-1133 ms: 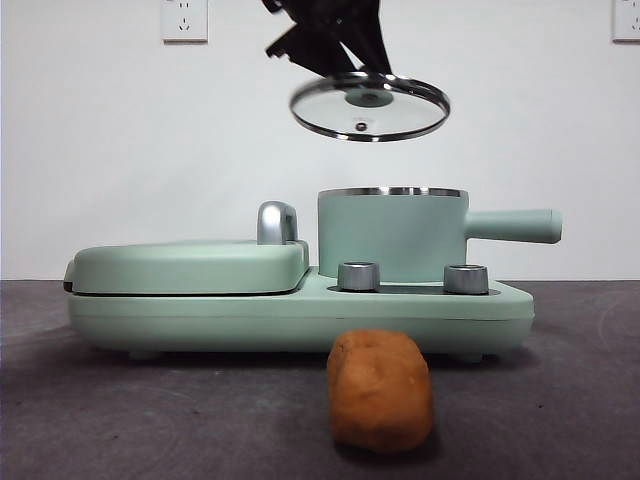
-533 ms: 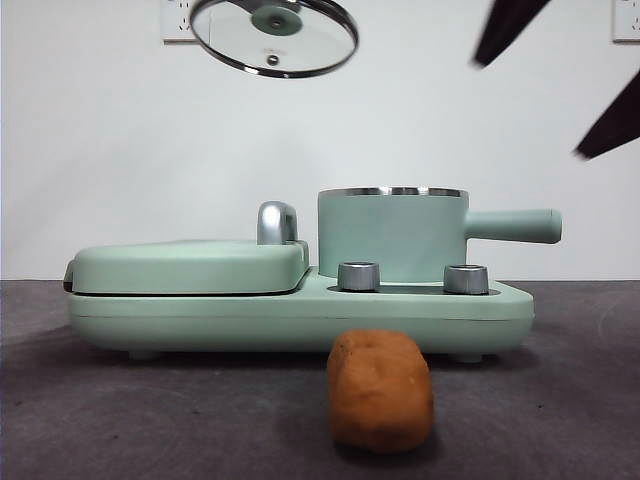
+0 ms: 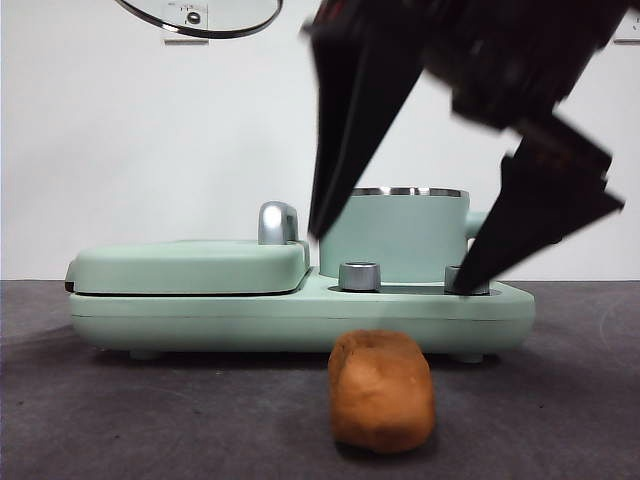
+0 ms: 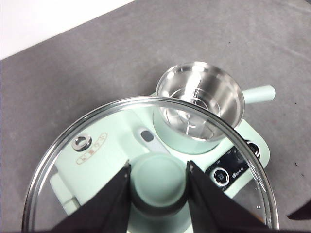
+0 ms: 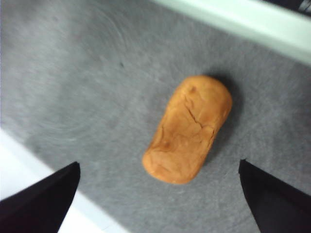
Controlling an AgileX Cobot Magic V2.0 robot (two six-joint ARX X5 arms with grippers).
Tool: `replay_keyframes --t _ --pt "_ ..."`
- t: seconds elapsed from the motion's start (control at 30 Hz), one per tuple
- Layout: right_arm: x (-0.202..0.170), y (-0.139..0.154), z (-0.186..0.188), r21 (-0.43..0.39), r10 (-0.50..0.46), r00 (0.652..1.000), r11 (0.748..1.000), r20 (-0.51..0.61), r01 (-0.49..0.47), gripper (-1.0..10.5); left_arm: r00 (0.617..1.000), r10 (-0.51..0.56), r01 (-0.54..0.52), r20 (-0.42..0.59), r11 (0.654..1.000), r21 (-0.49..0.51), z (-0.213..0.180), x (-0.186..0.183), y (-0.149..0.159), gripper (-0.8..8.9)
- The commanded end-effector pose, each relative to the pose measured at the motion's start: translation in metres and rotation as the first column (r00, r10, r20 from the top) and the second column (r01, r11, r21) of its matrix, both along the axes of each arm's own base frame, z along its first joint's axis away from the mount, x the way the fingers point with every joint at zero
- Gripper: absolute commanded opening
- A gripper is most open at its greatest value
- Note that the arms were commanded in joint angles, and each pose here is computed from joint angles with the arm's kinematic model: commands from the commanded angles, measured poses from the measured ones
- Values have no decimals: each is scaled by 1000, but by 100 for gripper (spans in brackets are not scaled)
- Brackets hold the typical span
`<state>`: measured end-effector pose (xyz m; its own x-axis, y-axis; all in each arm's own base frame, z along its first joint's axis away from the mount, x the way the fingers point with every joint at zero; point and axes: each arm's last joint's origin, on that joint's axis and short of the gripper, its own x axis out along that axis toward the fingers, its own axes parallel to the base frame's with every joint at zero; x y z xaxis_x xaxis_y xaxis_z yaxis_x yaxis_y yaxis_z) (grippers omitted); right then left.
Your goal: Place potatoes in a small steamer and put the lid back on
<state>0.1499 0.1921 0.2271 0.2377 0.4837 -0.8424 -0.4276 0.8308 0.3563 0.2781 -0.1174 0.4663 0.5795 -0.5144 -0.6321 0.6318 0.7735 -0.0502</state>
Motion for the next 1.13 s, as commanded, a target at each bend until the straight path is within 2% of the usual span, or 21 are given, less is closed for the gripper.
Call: replay_keyframes --t 0.03,0.2,0.4,0.6,0.7,0.73,0.9,1.03,1.13 --pt "4 13 -10 -18 -12 1000 1000 -18 11 519 1000 -9 10 26 1000 -23 7 -9 1 26" --pt "13 25 -29 -43 -16 1000 999 -22 15 519 1000 -9 10 25 1000 -23 9 -22 6 26" --pt "21 33 -50 -117 -48 999 992 -1 47 508 1000 -9 9 24 1000 -23 11 -34 11 26" --pt "23 36 -63 -155 -46 998 987 -34 40 324 1000 5 -5 1 999 -35 14 -43 14 26" --pt "24 36 -63 -146 -45 999 988 -28 40 138 1000 5 -5 -5 999 -32 15 -48 16 26" --pt "24 37 -62 -141 -45 999 989 -26 41 98 1000 6 -6 -6 999 -32 16 -49 17 26" --pt "30 40 -51 -109 -12 999 994 -44 7 95 1000 5 -5 3 999 -35 18 -53 18 26" --pt "41 44 -21 -74 60 994 995 -88 -67 95 1000 0 1 11 1000 -31 18 -52 18 26" --pt "53 44 10 -68 98 992 992 -76 -103 95 1000 0 1 12 1000 -31 18 -52 18 26"
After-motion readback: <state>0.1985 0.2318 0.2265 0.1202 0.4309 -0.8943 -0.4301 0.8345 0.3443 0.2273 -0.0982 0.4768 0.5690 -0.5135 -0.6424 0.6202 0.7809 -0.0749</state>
